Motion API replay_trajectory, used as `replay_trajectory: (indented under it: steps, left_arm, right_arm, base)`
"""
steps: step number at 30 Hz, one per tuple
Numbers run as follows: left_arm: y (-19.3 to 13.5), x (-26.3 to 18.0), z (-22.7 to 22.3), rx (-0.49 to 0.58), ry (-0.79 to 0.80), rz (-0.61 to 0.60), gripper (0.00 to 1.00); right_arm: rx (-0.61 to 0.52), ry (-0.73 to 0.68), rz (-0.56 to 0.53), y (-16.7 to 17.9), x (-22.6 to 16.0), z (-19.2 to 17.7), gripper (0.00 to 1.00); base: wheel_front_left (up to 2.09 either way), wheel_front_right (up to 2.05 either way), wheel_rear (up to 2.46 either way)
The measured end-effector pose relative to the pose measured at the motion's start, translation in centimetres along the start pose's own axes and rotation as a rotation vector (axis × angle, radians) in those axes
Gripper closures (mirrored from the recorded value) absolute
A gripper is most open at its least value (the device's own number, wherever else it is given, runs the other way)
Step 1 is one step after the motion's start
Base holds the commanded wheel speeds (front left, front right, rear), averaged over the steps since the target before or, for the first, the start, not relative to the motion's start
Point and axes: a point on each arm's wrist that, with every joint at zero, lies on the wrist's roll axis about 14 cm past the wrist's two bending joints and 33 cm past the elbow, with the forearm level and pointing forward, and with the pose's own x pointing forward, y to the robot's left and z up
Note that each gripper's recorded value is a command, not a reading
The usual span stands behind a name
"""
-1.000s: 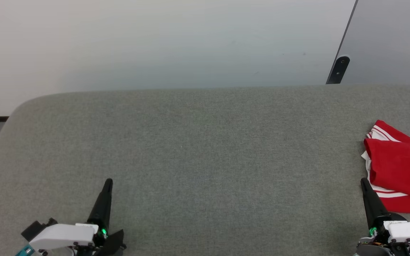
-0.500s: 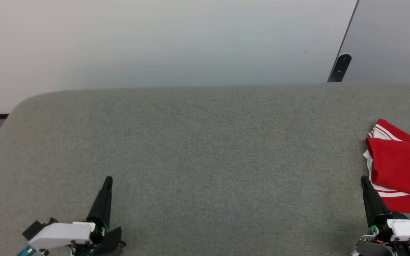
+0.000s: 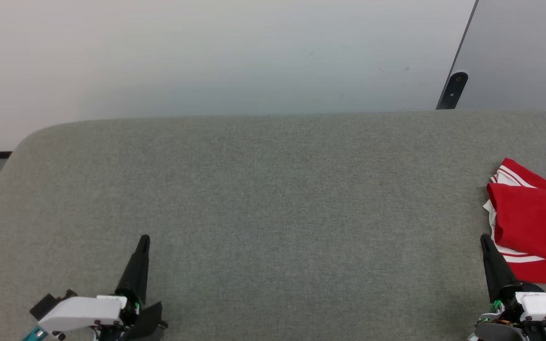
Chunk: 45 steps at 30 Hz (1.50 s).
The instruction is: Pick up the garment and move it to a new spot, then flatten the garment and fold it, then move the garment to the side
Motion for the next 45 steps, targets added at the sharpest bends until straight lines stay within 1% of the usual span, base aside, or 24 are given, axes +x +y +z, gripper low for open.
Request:
replay_trajectory:
  steps: [45]
  left_arm:
    - [-0.01, 0.0, -0.01, 0.0, 0.0, 0.0, 1.0]
  right_arm:
    - [0.0, 0.0, 0.0, 0.01, 0.0, 0.0, 1.0]
  base:
    - [0.0, 0.0, 0.0]
